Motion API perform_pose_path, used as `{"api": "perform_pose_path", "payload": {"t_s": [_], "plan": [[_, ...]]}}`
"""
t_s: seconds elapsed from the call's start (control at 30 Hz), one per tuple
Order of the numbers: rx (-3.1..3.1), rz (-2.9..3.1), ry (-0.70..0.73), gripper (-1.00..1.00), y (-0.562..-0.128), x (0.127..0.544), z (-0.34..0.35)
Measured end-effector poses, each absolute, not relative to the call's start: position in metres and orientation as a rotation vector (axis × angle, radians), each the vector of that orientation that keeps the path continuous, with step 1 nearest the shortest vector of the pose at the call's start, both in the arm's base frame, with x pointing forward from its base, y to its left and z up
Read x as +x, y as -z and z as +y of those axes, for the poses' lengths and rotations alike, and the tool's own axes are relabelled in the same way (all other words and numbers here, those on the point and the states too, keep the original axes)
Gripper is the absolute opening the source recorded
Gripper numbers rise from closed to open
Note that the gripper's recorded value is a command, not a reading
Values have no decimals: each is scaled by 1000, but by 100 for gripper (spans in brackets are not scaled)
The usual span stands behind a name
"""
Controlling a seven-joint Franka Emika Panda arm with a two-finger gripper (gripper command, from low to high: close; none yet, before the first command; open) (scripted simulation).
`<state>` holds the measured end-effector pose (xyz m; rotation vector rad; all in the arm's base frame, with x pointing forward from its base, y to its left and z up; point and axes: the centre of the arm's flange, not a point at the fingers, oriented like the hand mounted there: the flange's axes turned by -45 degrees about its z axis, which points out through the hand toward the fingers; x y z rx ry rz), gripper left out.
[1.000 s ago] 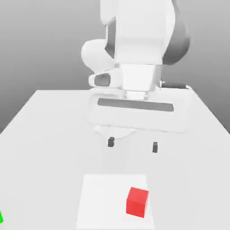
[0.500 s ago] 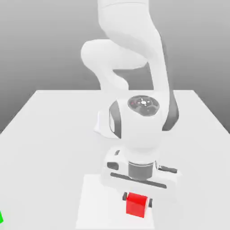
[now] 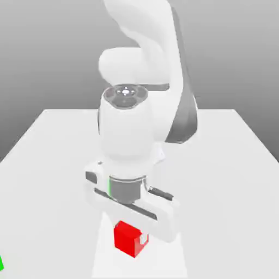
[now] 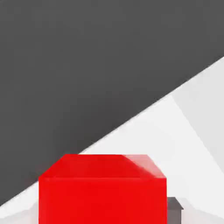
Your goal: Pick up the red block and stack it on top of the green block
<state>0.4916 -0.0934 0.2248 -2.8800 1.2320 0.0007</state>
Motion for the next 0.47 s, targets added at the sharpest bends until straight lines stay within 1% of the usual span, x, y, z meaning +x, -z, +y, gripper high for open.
{"api": "perform_pose_path", "payload": {"t_s": [0.1, 0.2, 0.27, 0.3, 0.33, 0.47], "plan": [[-2738, 1521, -1, -100, -231, 495, -168], [-2574, 1790, 2, -100, -238, 487, -243], [-2451, 1957, 2, -100, -225, 478, -293], [-2398, 2023, 2, -100, -209, 475, -313], [-2372, 2056, 2, 100, -193, 472, -323], [-2372, 2056, 2, 100, -193, 472, -323]]}}
